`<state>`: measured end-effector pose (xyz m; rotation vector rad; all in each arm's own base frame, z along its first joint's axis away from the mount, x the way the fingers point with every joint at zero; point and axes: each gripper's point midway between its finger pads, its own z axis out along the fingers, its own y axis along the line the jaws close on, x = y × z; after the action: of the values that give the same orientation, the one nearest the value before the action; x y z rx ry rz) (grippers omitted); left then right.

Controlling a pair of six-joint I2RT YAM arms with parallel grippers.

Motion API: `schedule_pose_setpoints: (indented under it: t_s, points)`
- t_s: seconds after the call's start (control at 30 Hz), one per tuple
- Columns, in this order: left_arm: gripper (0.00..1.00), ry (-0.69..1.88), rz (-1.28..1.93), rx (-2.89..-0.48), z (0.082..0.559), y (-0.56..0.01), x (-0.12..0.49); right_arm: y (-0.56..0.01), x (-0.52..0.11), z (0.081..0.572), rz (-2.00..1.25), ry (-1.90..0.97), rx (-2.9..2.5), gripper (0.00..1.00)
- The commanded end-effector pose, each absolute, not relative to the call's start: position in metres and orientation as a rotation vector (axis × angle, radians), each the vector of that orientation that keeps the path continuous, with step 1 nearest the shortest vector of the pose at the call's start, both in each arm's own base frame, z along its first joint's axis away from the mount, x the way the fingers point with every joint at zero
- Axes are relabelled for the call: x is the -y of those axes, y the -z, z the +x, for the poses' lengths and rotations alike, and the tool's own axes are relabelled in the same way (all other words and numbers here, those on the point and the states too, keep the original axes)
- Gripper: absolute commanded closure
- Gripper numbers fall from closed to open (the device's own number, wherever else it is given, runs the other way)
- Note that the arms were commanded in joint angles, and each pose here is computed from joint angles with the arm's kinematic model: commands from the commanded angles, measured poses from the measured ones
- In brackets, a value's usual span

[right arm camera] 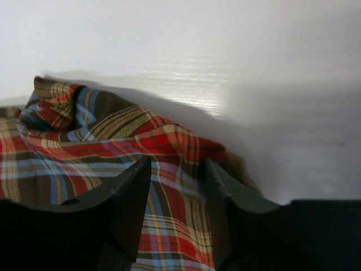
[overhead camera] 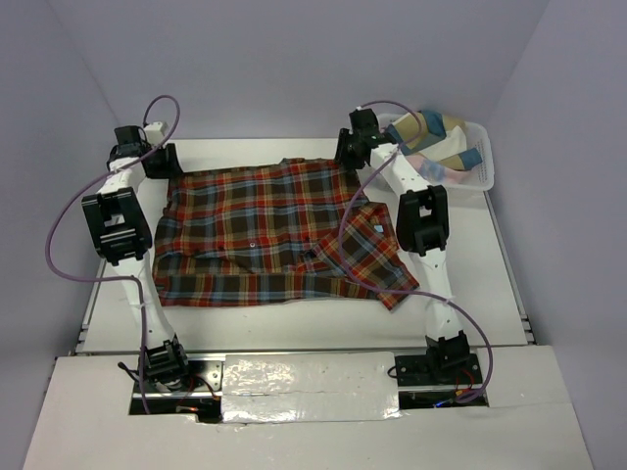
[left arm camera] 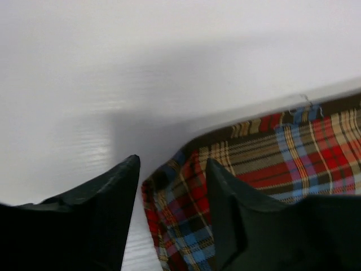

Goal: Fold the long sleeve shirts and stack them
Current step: Fold the shirt

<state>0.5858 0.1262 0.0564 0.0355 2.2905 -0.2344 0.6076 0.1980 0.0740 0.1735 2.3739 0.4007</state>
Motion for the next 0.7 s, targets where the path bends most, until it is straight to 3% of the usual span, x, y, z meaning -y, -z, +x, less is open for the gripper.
schedule_pose_setpoints:
  t_s: [0.0,0.03,0.1,0.13,0.27,0.3,0.33,0.37,0.43,0.47,0.5,0.53,0.57,0.6,0.63,0.67]
  points:
    - [0.35,0.125,-0.010,-2.220,0.606,-0.084,-0.153,-0.140,-0.216,0.612,0.065,-0.475,-2.231,0.47]
    - [0.23,0.091,-0.035,-2.198,0.611,-0.099,-0.164,-0.145,-0.217,0.611,0.047,-0.473,-2.217,0.42]
    - [0.17,0.071,-0.067,-2.147,0.616,-0.125,-0.178,-0.168,-0.221,0.607,0.006,-0.464,-2.180,0.33]
    - [0.01,0.070,-0.073,-2.133,0.617,-0.133,-0.182,-0.178,-0.221,0.605,-0.004,-0.458,-2.164,0.31]
    - [0.01,0.051,-0.004,-2.057,0.601,-0.199,-0.191,-0.241,-0.220,0.585,-0.063,-0.422,-2.074,0.21]
    - [0.01,0.032,0.048,-2.067,0.592,-0.204,-0.193,-0.240,-0.224,0.575,-0.087,-0.403,-2.089,0.13]
    - [0.01,0.034,0.086,-2.074,0.582,-0.211,-0.193,-0.246,-0.225,0.566,-0.123,-0.383,-2.087,0.12]
    - [0.01,0.004,0.179,-2.095,0.561,-0.226,-0.190,-0.273,-0.225,0.551,-0.145,-0.379,-2.047,0.12]
    - [0.02,0.033,0.306,-2.119,0.520,-0.240,-0.179,-0.257,-0.230,0.522,-0.217,-0.315,-2.098,0.11]
    - [0.04,0.050,0.455,-2.185,0.492,-0.225,-0.171,-0.279,-0.228,0.503,-0.232,-0.313,-2.063,0.12]
    - [0.12,0.119,0.526,-2.255,0.461,-0.202,-0.163,-0.247,-0.229,0.482,-0.268,-0.297,-2.141,0.14]
    - [0.18,0.137,0.653,-2.266,0.435,-0.205,-0.151,-0.241,-0.230,0.466,-0.296,-0.342,-2.163,0.24]
    - [0.26,0.124,0.867,-2.287,0.412,-0.189,-0.147,-0.260,-0.224,0.447,-0.288,-0.379,-2.132,0.35]
    - [0.42,0.311,0.938,-2.425,0.361,-0.154,-0.122,-0.223,-0.219,0.427,-0.292,-0.390,-2.207,0.48]
    - [0.47,0.327,1.015,-2.452,0.339,-0.149,-0.115,-0.235,-0.211,0.411,-0.241,-0.425,-2.184,0.68]
    - [0.50,0.324,1.088,-2.528,0.316,-0.133,-0.116,-0.229,-0.208,0.400,-0.221,-0.443,-2.193,0.74]
